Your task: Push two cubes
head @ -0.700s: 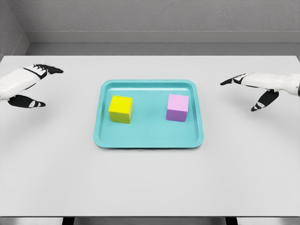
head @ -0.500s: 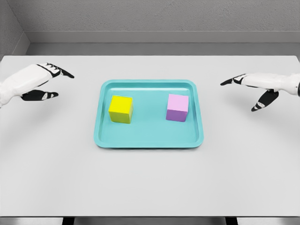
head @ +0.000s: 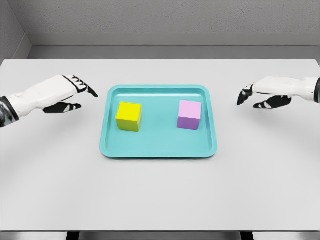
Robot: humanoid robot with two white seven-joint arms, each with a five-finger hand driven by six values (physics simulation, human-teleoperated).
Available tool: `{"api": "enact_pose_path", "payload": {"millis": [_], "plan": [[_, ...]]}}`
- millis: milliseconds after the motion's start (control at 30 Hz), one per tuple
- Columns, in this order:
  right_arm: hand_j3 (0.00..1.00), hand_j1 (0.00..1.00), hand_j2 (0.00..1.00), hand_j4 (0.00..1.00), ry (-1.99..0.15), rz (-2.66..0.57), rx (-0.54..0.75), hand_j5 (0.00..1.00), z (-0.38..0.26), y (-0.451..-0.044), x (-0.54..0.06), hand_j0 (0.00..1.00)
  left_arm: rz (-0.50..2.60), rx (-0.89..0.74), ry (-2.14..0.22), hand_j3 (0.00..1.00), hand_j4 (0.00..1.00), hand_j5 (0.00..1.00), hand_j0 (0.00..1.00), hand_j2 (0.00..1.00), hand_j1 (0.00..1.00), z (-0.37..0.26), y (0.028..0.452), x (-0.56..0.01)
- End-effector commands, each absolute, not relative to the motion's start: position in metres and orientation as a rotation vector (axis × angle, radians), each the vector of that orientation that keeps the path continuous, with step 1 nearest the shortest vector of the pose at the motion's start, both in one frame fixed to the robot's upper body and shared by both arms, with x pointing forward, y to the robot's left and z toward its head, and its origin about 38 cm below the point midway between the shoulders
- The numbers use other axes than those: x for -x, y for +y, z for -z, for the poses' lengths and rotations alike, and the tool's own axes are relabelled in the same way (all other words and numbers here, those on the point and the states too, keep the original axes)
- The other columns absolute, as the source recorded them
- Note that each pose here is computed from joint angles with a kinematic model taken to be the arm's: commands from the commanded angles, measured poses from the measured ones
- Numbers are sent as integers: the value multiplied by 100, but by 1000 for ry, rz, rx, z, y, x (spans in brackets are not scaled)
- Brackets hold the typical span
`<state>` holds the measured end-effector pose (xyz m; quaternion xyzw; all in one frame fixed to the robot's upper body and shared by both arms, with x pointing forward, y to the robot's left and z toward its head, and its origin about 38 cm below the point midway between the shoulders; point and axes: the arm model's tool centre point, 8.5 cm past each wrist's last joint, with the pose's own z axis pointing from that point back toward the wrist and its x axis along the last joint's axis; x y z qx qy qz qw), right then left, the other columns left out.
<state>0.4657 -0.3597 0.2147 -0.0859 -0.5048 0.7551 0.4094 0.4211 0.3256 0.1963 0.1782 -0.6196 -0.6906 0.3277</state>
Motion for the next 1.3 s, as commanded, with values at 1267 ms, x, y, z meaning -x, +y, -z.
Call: {"api": "enact_pose_path", "payload": {"millis": [1267], "plan": [[11, 11, 11, 11, -1112, -2346, 123, 11, -183, -238, -476, 11, 1834, -425, -1552, 68, 68, 68, 68, 68, 68, -166, 305, -443]]}}
